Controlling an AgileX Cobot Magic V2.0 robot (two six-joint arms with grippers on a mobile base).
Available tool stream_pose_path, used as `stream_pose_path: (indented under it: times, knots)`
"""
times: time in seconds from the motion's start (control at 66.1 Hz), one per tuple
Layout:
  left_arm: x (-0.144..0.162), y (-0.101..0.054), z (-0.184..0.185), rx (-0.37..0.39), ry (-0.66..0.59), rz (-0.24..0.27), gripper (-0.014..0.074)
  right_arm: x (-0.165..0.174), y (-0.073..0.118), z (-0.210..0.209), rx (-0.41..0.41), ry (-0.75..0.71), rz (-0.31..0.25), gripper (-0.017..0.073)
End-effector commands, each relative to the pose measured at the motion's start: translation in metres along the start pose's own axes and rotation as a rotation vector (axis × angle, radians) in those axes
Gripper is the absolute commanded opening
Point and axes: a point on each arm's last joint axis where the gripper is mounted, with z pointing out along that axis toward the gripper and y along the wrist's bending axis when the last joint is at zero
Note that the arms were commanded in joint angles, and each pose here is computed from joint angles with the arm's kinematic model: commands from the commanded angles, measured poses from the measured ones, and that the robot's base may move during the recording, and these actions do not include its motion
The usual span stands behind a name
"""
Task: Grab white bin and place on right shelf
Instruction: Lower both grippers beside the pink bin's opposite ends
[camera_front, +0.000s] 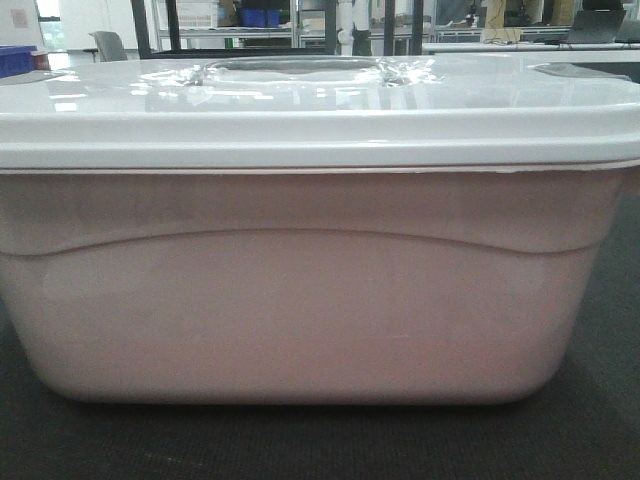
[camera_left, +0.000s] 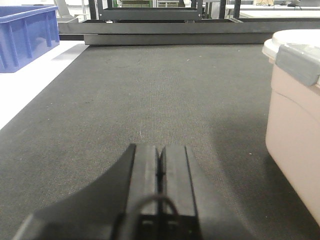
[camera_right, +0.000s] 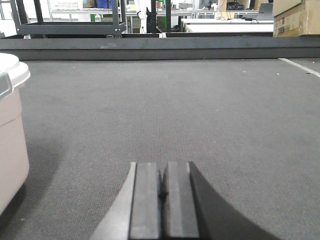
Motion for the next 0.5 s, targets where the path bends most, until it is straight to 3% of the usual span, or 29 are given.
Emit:
stream_pose_path:
  times: [0.0,0.484]
  knots:
    - [-0.0086,0.0005,-0.0009,-0.002,-0.094,-0.014,-0.0117,-0.0087,0.0003,-0.0018,-0.003,-0.1,-0.013,0.0064]
    - [-0.0086,0.0005,-0.0009,-0.002,-0.094,-0.014,-0.0117,-0.0087,0.0003,-0.0018,-0.003,-0.1,-0.013,0.0064]
